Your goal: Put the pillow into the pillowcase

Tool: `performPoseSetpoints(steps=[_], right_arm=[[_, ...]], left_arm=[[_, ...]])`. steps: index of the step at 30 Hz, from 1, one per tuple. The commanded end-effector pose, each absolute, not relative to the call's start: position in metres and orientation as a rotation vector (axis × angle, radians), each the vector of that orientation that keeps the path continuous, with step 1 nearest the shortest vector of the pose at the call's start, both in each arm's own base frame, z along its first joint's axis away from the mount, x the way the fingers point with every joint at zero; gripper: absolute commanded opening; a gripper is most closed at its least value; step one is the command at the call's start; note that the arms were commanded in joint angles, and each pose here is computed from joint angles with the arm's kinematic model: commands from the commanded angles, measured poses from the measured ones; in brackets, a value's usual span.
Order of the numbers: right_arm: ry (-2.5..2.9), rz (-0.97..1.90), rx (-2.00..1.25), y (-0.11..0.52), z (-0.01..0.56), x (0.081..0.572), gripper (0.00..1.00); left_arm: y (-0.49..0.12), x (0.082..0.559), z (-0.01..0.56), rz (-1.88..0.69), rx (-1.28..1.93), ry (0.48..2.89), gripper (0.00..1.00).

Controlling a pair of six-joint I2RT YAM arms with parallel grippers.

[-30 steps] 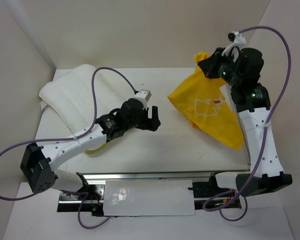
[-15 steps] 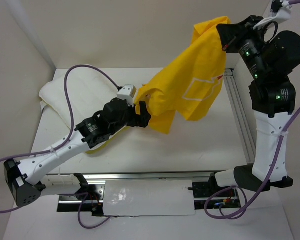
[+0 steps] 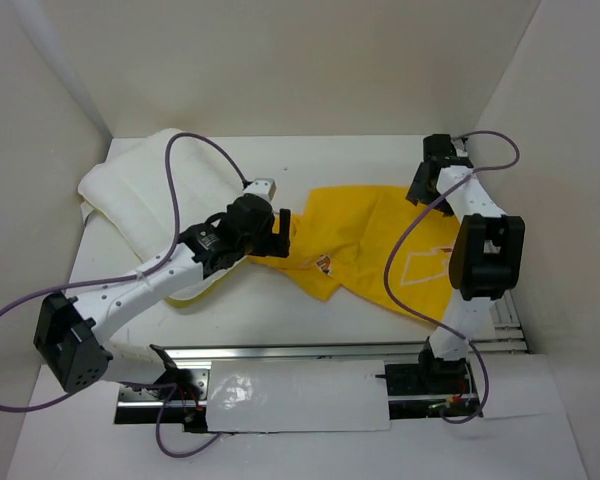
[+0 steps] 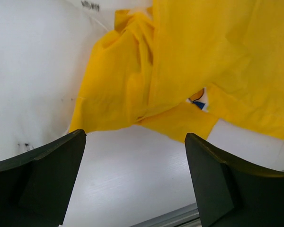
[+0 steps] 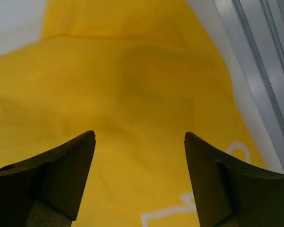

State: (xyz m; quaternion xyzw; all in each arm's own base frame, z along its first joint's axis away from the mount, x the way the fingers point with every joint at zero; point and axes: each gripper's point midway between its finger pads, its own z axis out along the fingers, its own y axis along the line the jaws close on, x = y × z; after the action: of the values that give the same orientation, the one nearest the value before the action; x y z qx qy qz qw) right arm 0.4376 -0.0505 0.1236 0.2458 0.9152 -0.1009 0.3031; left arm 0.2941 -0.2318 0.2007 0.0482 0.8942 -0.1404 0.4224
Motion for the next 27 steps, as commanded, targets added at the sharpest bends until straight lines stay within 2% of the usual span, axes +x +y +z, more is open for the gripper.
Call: performPoseSetpoints(steps=[1, 2, 3, 4, 6, 8, 10, 11, 15, 20, 23, 27], right_arm=[[2.281, -0.349, 0.755, -0.073, 0.179, 0.428, 0.85], [2.223, -0.32, 0.77, -0.072, 0.197, 0.42, 0.89], [2.184, -0.27, 0.778, -0.068, 0.202, 0.418, 1.0], [2.219, -0.256, 0.799, -0.064, 0.18, 0.4, 1.0], [2.164, -0.169, 0.789, -0.055, 0.193, 0.38, 1.0], [2.222, -0.108, 0.811, -0.043, 0.167, 0.354, 1.0], [2.219, -0.02, 0.834, -0.031, 0.169, 0.334, 1.0], [2.267, -0.012, 0.835, -0.027, 0.152, 0.318, 1.0], [2.259, 0.013, 0.923, -0.023, 0.143, 0.283, 1.0], [2.301, 0.166, 0.976, 0.001, 0.121, 0.251, 1.0], [2.323, 0.194, 1.015, 0.007, 0.103, 0.235, 1.0], [2.295, 0.122, 1.066, -0.004, 0.1, 0.225, 1.0]], left_arm=[[-0.237, 0.286, 0.178, -0.375, 0.133, 2.323, 0.99], [-0.232, 0.284, 0.171, -0.362, 0.108, 2.346, 0.99], [-0.228, 0.276, 0.157, -0.354, 0.098, 2.394, 0.99], [-0.228, 0.273, 0.151, -0.369, 0.036, 2.414, 0.99], [-0.22, 0.267, 0.142, -0.359, -0.025, 2.446, 0.99], [-0.209, 0.264, 0.136, -0.342, -0.106, 2.444, 0.99], [-0.2, 0.267, 0.135, -0.322, -0.149, 2.435, 0.99], [-0.2, 0.267, 0.135, -0.322, -0.149, 2.435, 0.99], [-0.198, 0.272, 0.126, -0.319, -0.198, 2.449, 0.99], [-0.224, 0.278, 0.114, -0.492, -0.206, 2.444, 0.99], [-0.238, 0.29, 0.119, -0.589, -0.241, 2.393, 0.96], [-0.239, 0.303, 0.114, -0.542, -0.29, 2.388, 0.84]])
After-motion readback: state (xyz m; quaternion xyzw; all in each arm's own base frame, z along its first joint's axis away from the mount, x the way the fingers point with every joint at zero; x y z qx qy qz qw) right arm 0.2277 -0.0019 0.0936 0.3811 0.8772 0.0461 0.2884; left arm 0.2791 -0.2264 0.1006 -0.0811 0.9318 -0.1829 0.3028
